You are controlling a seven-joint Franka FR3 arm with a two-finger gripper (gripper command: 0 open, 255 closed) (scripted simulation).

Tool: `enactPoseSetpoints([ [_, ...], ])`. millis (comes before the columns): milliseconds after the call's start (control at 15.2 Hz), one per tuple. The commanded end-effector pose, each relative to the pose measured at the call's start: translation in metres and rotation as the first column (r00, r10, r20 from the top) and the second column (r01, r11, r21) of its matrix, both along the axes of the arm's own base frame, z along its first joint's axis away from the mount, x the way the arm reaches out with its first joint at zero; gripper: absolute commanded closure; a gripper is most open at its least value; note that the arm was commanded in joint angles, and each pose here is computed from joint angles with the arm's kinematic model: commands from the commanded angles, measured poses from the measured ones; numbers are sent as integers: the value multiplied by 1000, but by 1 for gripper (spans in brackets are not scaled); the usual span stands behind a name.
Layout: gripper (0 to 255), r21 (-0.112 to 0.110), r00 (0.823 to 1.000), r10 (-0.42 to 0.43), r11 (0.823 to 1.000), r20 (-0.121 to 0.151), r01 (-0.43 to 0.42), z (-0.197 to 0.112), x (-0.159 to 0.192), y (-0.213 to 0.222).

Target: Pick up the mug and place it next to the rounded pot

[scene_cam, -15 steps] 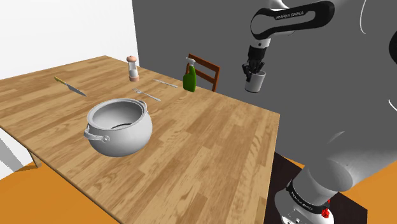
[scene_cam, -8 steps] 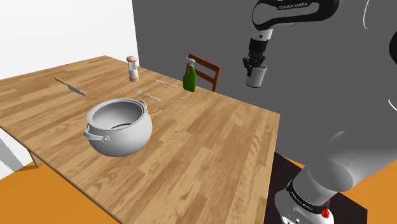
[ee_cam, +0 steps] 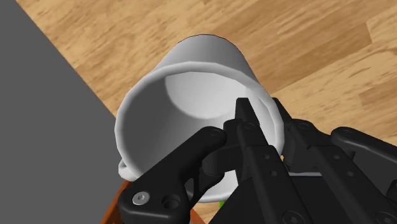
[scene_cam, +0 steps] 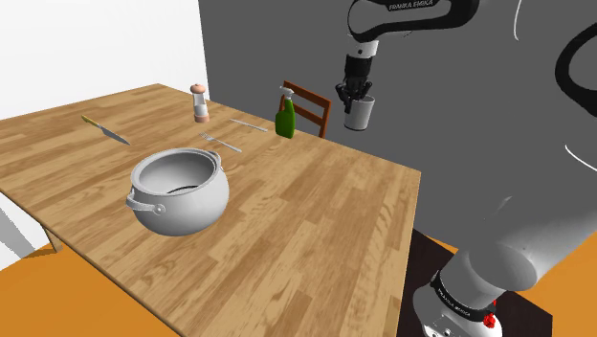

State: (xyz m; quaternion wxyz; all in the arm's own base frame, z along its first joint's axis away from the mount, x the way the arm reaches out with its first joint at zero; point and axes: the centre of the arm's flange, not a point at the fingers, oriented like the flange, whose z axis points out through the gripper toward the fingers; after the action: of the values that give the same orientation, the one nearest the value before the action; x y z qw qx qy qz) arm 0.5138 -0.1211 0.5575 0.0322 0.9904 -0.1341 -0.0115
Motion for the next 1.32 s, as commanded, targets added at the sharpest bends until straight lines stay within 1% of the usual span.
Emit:
enactPoseSetpoints([
  [0,255,0,1000,-1,1000,0,1,1,17,22],
  [1056,255,0,1000,-1,1000,0,1,1,146,190],
  [1122,255,0,1000,-1,1000,0,1,1,158,206],
  [1254,255,0,1000,-1,1000,0,1,-9,158,206],
])
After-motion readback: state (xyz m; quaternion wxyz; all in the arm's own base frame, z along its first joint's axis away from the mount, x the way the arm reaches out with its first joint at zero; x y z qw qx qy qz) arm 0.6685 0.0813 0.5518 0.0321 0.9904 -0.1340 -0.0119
